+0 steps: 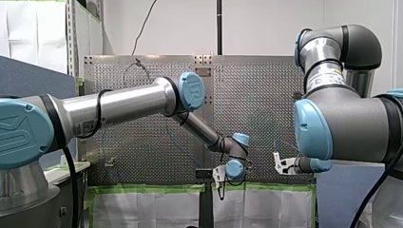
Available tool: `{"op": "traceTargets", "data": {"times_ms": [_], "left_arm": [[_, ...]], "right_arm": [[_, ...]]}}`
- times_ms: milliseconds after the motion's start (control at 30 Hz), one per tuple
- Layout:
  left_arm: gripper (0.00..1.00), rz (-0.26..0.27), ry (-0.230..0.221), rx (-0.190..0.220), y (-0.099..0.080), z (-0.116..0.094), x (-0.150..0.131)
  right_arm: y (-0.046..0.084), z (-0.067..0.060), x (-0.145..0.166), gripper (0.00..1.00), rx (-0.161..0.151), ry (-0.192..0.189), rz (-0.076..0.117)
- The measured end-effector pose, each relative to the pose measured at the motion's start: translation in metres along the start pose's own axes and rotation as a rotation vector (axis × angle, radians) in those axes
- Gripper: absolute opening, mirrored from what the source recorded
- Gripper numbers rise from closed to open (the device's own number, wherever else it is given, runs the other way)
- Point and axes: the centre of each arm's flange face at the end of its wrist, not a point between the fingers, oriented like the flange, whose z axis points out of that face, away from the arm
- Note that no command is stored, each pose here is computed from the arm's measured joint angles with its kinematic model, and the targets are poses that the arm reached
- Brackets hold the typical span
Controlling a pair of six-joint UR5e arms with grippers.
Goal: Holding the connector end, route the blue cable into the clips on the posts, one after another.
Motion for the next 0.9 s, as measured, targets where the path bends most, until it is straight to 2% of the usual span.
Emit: {"op": "traceTargets", "data": {"times_ms": [133, 300, 567, 700, 900], "left_arm": [[0.0, -0.001, -0.002, 0.003, -0.002, -0.01, -0.01], [0.0, 0.011, 0.015, 0.003, 0.003, -0.016, -0.006], [0.0, 0.027, 0.04, 0.057, -0.001, -0.017, -0.003], [0.0, 0.023, 0.042, 0.082, -0.004, -0.016, -0.003], [0.0, 0.012, 0.036, 0.099, -0.003, -0.012, -0.005]], "right_arm": [[0.007, -0.005, 0.001, 0.0, -0.036, -0.005, 0.026], [0.016, -0.005, 0.002, 0.0, -0.065, 0.018, 0.062], [0.02, -0.002, 0.005, 0.0, -0.076, 0.049, 0.118], [0.02, -0.001, 0.006, 0.0, -0.075, 0.054, 0.124], [0.02, 0.001, 0.008, 0.0, -0.072, 0.058, 0.121]]}}
